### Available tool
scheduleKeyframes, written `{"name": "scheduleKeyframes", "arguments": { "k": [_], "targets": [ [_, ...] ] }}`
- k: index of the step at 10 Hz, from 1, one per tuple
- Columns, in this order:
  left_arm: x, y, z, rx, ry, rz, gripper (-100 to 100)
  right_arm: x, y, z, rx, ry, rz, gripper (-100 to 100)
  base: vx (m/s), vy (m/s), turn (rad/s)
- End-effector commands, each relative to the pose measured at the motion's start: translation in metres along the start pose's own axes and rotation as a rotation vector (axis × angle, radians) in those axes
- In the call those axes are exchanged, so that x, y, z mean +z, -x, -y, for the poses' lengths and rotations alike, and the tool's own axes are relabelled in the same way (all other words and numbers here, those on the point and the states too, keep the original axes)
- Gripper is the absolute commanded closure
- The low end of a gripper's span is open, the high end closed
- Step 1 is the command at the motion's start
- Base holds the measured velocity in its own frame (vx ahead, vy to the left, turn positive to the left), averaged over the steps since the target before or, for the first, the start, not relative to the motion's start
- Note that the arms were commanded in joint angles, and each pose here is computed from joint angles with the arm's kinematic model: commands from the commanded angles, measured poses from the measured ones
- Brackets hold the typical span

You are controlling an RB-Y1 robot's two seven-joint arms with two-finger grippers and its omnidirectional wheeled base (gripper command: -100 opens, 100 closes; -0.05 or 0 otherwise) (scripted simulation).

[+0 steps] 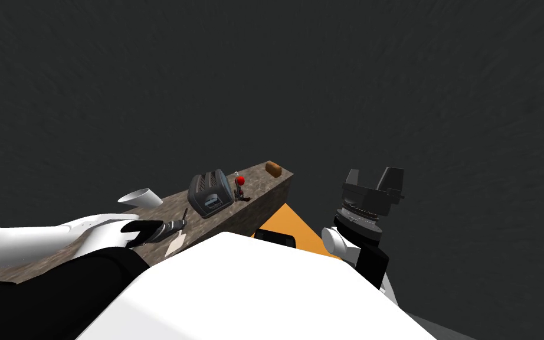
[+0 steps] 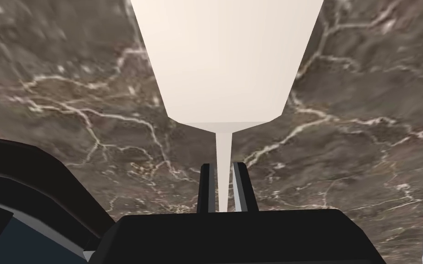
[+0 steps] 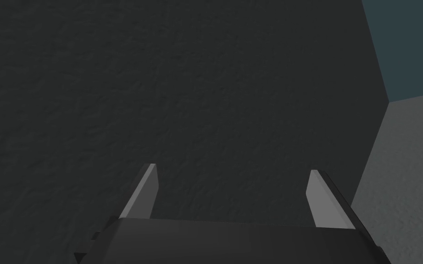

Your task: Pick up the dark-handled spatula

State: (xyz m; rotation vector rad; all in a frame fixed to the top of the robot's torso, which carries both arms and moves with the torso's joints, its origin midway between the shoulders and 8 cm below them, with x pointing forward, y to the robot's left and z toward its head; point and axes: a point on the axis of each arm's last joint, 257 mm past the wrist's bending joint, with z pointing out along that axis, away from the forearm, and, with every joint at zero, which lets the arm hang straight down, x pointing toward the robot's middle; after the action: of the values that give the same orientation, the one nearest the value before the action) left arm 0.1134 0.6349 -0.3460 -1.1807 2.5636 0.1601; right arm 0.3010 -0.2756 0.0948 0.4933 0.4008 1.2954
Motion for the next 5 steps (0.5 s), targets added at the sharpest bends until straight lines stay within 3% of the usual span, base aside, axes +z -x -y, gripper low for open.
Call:
{"name": "scheduleKeyframes", "arguments": {
  "k": [1, 5],
  "targets": [
    [-0.001, 0.000, 0.001, 0.001, -0.001, -0.001, 100, 0.000, 0.000, 0.000, 0.000, 0.000, 0.000, 0, -0.014, -0.002, -0.002],
    [-0.007, 0.009, 0.013, 0.013, -0.002, -0.003, 100, 0.000, 0.000, 0.000, 0.000, 0.000, 0.000, 0, -0.021, -0.005, 0.035]
  ]
}}
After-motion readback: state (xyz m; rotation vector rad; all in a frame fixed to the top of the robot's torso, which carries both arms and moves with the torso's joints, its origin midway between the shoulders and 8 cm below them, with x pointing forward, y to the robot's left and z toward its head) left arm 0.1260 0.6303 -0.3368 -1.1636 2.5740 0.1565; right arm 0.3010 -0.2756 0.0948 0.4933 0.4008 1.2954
